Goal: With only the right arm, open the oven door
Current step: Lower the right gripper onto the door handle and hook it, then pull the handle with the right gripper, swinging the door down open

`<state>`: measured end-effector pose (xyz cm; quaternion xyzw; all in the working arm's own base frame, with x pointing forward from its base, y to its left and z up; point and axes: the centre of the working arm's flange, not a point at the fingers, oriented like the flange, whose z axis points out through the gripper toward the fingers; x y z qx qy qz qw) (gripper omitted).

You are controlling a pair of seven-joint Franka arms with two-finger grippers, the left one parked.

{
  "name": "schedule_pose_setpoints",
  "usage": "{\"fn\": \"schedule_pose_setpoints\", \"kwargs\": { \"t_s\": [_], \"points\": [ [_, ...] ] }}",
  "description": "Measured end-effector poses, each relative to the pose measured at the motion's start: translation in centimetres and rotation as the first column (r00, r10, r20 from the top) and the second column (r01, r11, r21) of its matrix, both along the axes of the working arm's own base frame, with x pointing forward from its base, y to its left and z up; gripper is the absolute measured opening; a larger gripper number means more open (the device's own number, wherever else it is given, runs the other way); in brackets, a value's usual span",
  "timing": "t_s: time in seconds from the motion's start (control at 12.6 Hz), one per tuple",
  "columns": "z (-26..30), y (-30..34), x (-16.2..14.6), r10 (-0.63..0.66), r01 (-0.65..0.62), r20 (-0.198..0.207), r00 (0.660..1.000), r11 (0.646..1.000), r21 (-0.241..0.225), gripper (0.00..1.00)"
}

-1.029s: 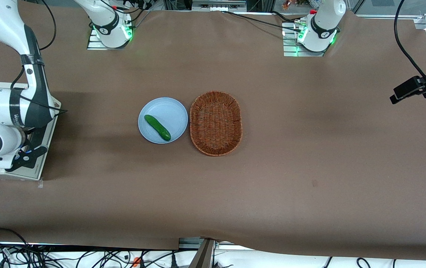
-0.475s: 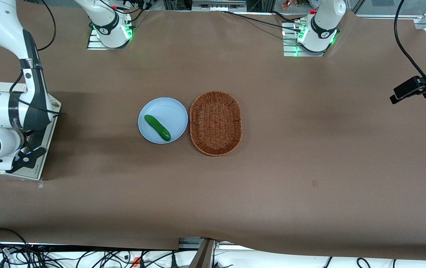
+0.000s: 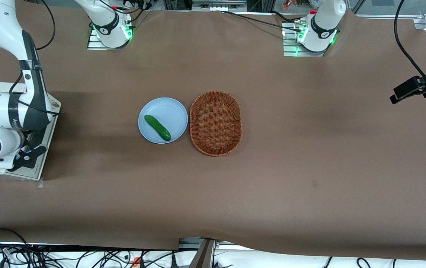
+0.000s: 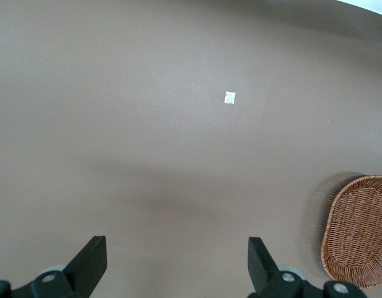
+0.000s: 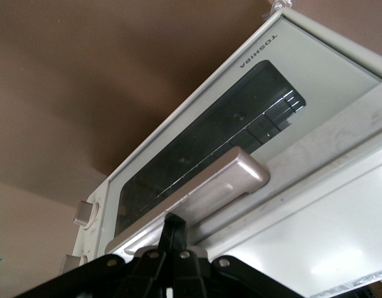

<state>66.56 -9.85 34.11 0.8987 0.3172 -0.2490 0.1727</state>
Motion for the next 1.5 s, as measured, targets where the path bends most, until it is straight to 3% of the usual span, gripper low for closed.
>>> {"fn": "schedule_pose_setpoints", "kwargs": {
  "t_s": [0.63,1.5],
  "points": [
    [-0.1,0.4,0.0,0.004,-0.004,0.002,1.000,1.000,0.012,0.01],
    [-1.7,4.5,0.5,-0.013,0.009,0.032,0.999,0.994,0.113,0.01]
  ]
}}
